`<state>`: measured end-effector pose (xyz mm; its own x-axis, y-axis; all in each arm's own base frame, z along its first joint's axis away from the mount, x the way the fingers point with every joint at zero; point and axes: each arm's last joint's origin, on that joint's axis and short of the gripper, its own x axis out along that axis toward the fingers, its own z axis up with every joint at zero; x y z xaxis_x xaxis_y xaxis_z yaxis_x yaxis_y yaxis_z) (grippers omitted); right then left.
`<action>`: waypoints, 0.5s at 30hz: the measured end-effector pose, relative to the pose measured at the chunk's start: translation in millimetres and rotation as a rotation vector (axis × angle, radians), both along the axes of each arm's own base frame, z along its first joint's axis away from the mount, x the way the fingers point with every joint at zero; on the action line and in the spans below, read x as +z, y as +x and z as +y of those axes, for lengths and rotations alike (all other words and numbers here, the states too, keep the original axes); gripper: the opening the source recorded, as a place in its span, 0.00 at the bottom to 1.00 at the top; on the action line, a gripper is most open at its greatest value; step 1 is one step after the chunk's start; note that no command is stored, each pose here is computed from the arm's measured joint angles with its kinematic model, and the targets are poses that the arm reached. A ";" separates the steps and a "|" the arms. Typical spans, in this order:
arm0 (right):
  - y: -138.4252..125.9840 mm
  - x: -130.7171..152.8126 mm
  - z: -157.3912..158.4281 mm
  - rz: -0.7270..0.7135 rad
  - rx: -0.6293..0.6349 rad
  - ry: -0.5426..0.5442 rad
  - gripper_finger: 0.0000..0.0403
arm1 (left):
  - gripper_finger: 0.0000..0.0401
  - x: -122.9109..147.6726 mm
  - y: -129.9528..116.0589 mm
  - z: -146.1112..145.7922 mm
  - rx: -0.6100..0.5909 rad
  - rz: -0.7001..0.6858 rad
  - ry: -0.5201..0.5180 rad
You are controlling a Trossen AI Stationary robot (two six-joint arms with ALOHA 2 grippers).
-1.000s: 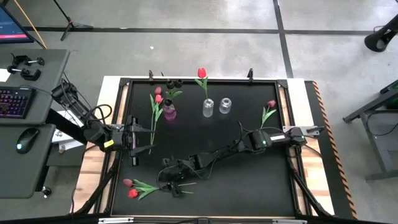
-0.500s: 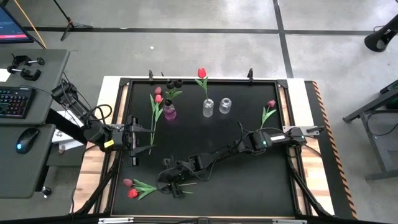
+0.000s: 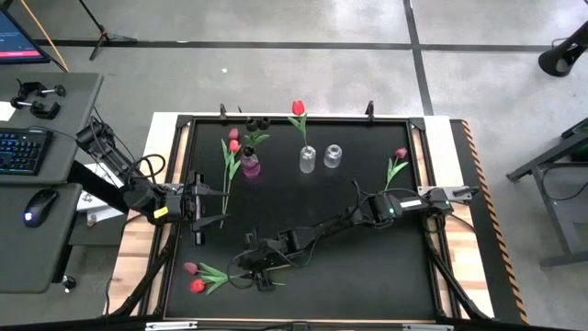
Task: Sort flowers into vase by color
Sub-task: Put the bottom pink flower into the left transparent vase
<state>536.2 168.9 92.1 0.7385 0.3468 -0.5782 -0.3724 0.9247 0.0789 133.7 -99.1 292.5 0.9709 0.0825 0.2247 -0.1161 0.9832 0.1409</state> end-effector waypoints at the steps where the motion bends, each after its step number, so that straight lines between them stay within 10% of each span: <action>1: 0.1 0.2 0.0 -0.006 0.007 -0.008 0.43 | 0.56 0.0 0.0 0.0 0.000 0.000 0.000; 9: -0.6 -0.9 0.3 -0.012 -0.007 -0.059 0.41 | 0.56 -0.4 0.1 -0.1 0.000 0.004 0.004; 15: -1.4 -1.0 0.7 -0.019 -0.010 -0.109 0.20 | 0.56 -0.4 0.1 -0.1 0.000 0.004 0.004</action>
